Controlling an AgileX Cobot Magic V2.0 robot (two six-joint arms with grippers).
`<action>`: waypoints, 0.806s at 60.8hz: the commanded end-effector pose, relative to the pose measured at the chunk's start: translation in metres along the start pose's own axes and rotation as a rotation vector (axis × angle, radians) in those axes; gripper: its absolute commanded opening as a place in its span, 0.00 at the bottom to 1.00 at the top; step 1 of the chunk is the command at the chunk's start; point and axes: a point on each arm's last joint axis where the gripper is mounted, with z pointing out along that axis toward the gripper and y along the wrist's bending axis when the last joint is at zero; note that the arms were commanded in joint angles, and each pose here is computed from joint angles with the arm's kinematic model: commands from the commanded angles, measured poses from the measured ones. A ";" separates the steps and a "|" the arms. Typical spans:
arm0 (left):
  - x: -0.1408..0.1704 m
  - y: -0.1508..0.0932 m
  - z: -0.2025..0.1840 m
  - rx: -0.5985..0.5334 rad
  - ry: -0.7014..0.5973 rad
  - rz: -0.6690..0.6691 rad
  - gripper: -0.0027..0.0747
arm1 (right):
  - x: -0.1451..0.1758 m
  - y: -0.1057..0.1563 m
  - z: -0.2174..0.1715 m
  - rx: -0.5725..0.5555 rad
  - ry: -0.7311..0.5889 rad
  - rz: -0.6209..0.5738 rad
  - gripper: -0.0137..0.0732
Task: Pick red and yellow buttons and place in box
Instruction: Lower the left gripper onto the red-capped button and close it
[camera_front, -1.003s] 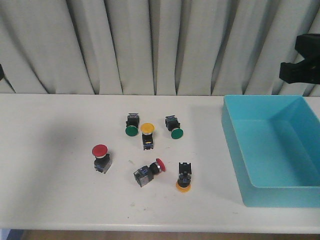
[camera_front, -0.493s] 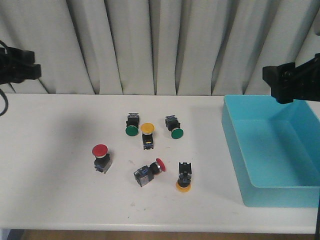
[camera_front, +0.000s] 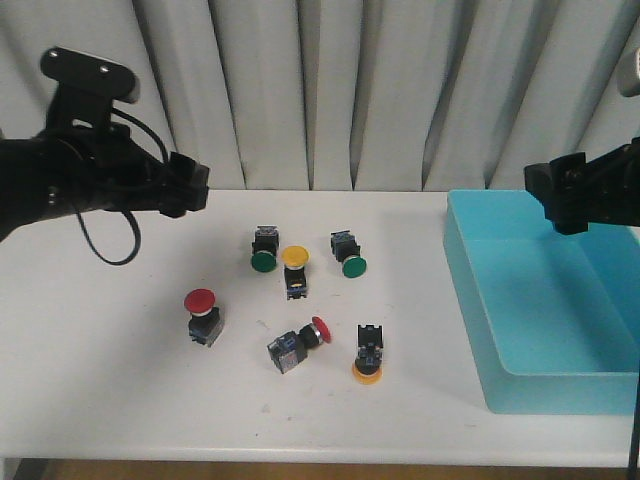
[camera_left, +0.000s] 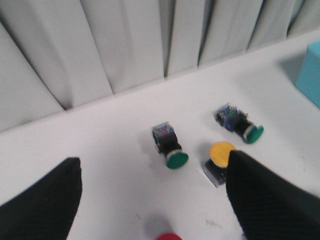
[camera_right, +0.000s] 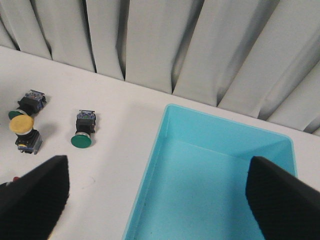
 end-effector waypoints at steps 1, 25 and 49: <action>-0.015 -0.006 0.004 0.025 0.001 -0.054 0.78 | -0.016 -0.003 -0.011 0.014 -0.098 -0.002 0.93; 0.013 -0.008 0.077 0.012 0.362 -0.063 0.78 | -0.014 -0.002 -0.011 0.003 -0.080 0.016 0.92; 0.050 -0.008 0.112 0.003 0.539 -0.063 0.78 | -0.014 -0.001 -0.011 0.000 -0.080 0.021 0.91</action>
